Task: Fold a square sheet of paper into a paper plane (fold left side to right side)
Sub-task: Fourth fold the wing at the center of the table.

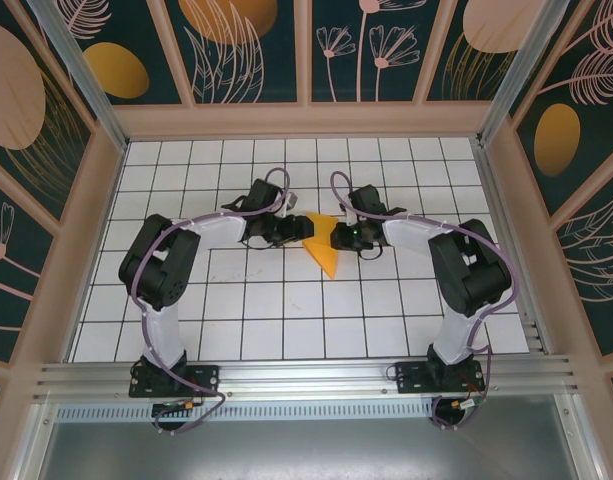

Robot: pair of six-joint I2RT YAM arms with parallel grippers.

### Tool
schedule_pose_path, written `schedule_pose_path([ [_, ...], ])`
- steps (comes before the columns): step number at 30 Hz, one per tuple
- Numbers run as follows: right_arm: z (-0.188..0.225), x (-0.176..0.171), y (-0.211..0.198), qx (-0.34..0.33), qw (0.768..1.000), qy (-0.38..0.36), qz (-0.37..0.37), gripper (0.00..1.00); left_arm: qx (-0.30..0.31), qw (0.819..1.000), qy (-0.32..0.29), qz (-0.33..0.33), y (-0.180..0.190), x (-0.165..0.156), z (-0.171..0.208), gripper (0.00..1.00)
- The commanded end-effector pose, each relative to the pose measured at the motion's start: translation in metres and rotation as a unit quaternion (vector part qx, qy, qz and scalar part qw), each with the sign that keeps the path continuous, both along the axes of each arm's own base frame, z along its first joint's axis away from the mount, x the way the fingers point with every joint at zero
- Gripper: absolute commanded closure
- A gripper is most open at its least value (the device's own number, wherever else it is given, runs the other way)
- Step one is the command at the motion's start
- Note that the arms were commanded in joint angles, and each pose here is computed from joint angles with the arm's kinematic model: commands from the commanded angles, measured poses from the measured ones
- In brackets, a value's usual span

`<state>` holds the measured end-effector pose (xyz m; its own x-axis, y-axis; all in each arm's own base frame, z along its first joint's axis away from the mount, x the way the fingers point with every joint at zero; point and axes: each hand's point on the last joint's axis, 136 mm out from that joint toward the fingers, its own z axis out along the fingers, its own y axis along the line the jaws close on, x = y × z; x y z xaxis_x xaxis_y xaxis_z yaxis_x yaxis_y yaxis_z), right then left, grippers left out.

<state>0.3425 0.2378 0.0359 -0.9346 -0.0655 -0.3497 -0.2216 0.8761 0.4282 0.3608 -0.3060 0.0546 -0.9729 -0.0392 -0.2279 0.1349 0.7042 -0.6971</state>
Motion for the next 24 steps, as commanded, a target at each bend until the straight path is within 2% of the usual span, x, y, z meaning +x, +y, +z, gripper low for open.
schedule_pose_path([
  [1,-0.006,-0.003,-0.005,-0.016,1.0,0.01,0.001,0.78,-0.017,1.0,0.013,-0.011,-0.011,-0.002,-0.004,0.38],
  [4,-0.007,-0.004,-0.006,-0.016,1.0,0.011,0.001,0.78,-0.017,1.0,0.018,-0.012,-0.014,-0.002,-0.009,0.38],
  [8,-0.008,-0.005,-0.006,-0.016,1.0,0.011,0.001,0.78,-0.028,0.999,0.021,-0.02,-0.023,-0.002,-0.009,0.45],
  [13,0.003,0.0,-0.009,-0.018,1.0,-0.007,-0.01,0.75,-0.033,0.999,0.015,-0.022,-0.03,-0.002,-0.004,0.64],
  [15,0.019,0.004,-0.013,-0.019,0.999,-0.033,-0.022,0.67,-0.034,0.999,0.012,-0.019,-0.03,-0.001,0.0,0.7],
  [18,0.043,0.006,-0.023,-0.032,0.996,-0.07,-0.043,0.58,-0.034,0.999,0.009,-0.018,-0.03,-0.002,0.004,0.72],
  [23,0.064,-0.008,-0.022,-0.039,0.993,-0.1,-0.048,0.55,-0.033,0.999,0.007,-0.015,-0.03,-0.003,0.007,0.74],
  [24,0.064,-0.017,-0.01,-0.033,0.994,-0.102,-0.035,0.55,-0.034,0.999,0.006,-0.013,-0.03,-0.003,0.009,0.74],
])
